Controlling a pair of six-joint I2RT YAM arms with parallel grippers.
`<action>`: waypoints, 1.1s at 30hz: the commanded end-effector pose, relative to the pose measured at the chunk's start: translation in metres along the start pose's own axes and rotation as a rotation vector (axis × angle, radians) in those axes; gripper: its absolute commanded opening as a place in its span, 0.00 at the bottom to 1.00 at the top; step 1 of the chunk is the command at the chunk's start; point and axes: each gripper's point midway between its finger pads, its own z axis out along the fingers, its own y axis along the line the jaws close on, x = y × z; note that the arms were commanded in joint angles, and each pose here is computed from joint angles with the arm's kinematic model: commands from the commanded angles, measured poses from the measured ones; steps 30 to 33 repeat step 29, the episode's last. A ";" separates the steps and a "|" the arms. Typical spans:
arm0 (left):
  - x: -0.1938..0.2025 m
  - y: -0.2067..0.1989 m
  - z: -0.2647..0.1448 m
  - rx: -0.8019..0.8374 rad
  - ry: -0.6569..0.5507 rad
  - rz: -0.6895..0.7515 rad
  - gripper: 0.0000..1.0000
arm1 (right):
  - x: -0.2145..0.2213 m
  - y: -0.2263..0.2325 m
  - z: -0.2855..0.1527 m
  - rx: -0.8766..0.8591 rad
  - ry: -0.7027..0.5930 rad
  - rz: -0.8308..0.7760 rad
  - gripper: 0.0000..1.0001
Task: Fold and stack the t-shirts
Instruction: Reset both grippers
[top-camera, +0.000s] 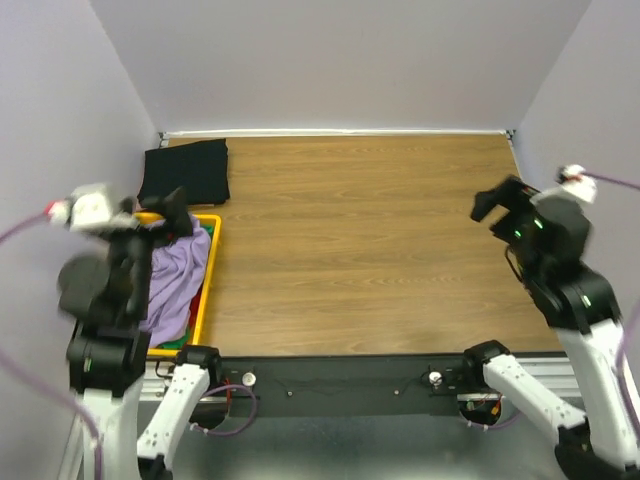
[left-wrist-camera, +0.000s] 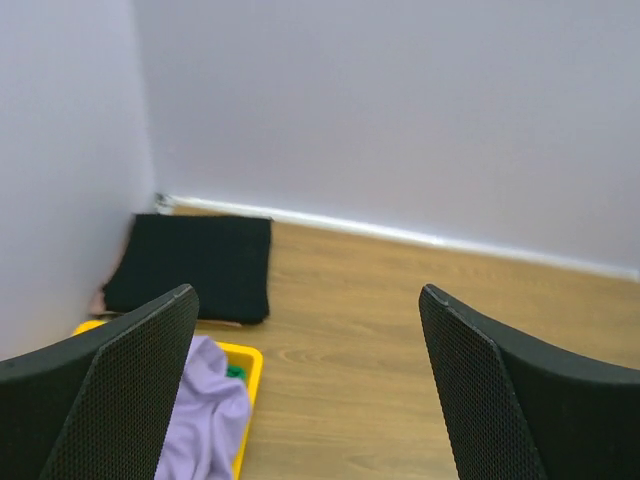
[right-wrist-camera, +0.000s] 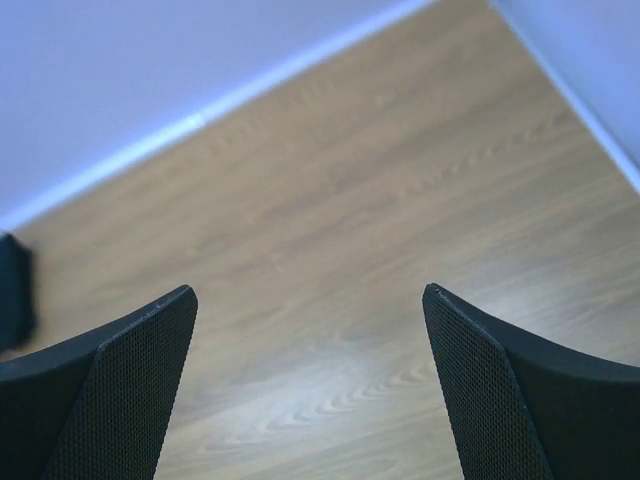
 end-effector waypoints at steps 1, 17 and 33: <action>-0.009 0.054 -0.071 -0.253 -0.149 -0.091 0.98 | -0.027 -0.025 -0.050 -0.034 -0.159 0.044 1.00; -0.004 0.068 -0.153 -0.201 -0.455 -0.261 0.98 | -0.019 -0.059 -0.120 -0.190 -0.346 0.099 1.00; 0.005 0.062 -0.138 -0.161 -0.460 -0.292 0.98 | -0.017 -0.059 -0.117 -0.190 -0.347 0.103 1.00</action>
